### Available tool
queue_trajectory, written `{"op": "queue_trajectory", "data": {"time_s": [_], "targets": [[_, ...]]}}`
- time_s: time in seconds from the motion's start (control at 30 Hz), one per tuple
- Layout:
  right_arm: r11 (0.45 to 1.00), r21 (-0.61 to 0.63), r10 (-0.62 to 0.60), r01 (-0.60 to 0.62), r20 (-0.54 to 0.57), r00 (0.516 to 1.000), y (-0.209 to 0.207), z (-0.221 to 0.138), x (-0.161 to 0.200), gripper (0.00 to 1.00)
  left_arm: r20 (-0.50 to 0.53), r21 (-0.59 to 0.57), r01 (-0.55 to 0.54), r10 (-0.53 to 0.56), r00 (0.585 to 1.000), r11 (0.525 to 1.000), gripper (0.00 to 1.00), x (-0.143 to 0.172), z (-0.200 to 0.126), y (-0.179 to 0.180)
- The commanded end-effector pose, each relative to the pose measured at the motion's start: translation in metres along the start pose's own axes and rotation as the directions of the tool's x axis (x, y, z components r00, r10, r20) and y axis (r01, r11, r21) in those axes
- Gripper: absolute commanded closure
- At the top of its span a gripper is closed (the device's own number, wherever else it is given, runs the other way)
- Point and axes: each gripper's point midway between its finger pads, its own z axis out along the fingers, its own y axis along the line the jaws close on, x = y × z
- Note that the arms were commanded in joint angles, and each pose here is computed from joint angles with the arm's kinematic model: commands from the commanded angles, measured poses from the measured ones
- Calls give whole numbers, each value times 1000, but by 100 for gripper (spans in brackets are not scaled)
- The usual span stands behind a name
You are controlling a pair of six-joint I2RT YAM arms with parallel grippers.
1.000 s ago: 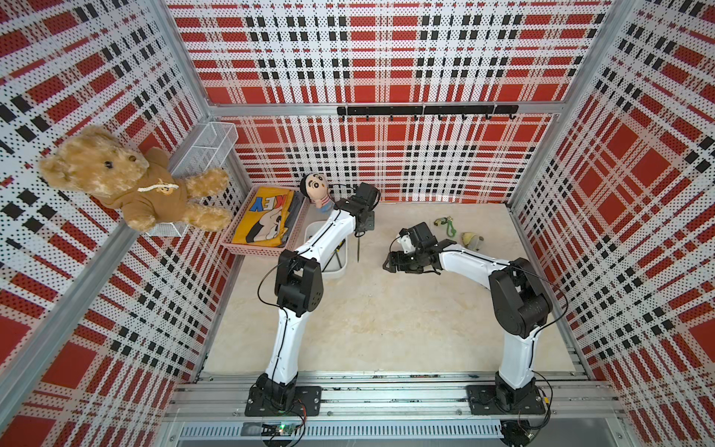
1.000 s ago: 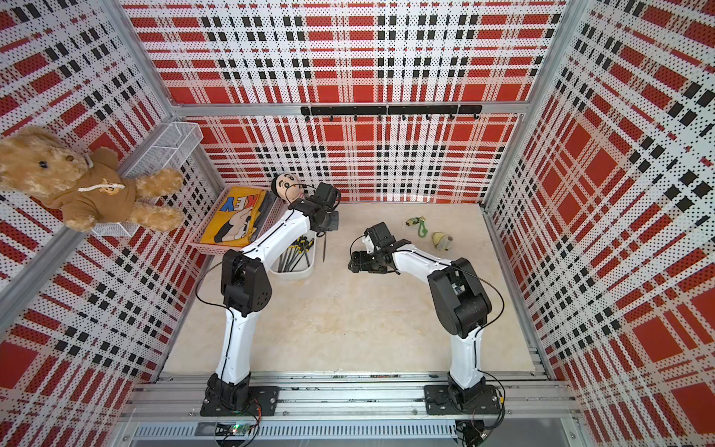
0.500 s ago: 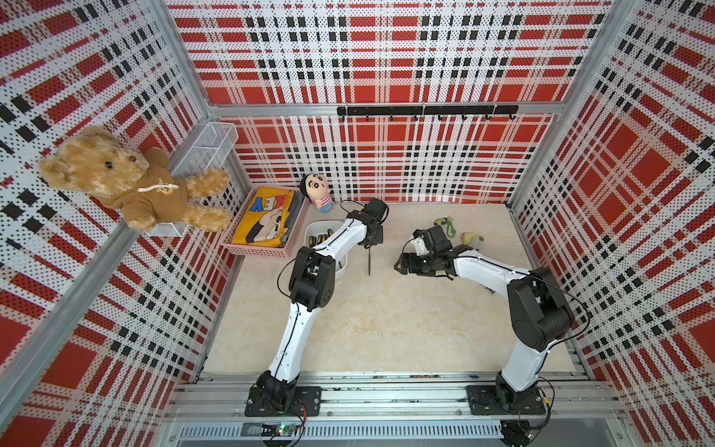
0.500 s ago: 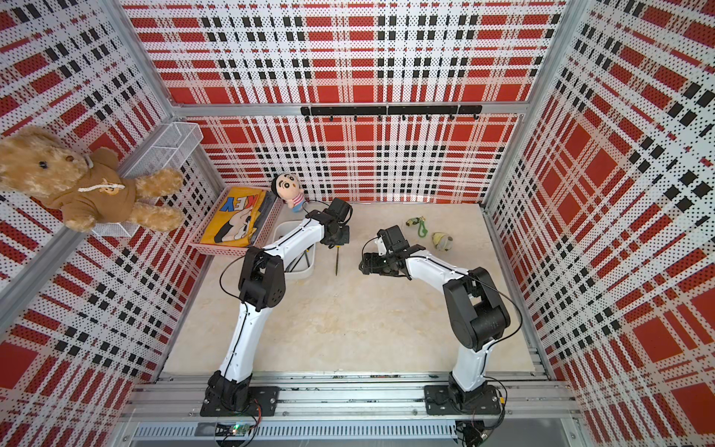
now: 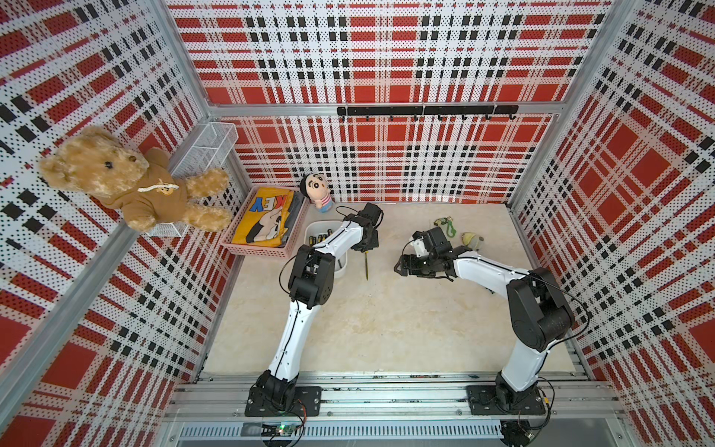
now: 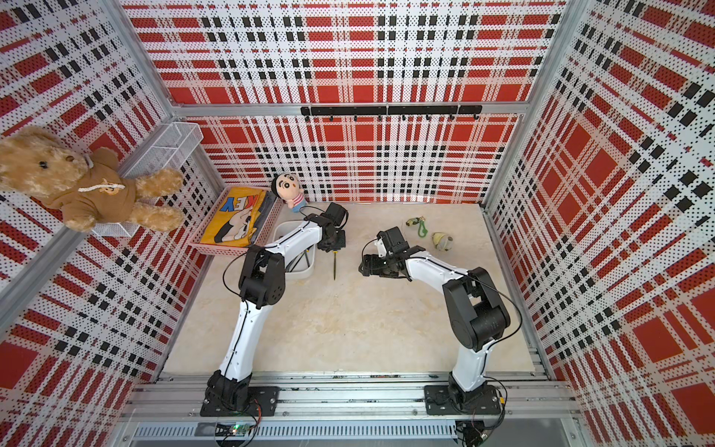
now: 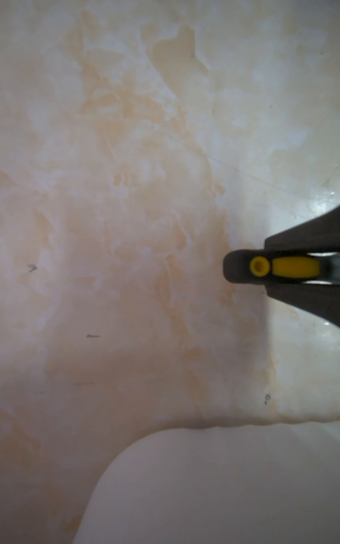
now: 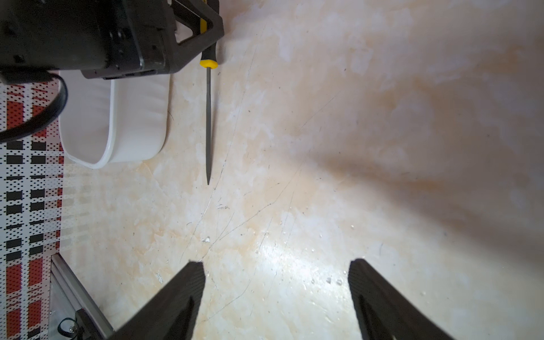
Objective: Take the file tool out of the storage box
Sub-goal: Place the file tool at the center of the board.
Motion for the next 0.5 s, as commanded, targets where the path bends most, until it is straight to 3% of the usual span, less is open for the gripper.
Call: {"op": "queue_trajectory", "data": {"time_s": [0.0, 0.47], "targets": [[1000, -8, -4, 5, 9, 1000, 3, -3, 0, 15, -13, -4, 6, -6, 1000, 1000, 92, 5, 13, 2], [1000, -4, -4, 4, 3, 1000, 2, -1, 0, 14, -7, -2, 13, -13, 1000, 1000, 69, 0, 17, 5]]}}
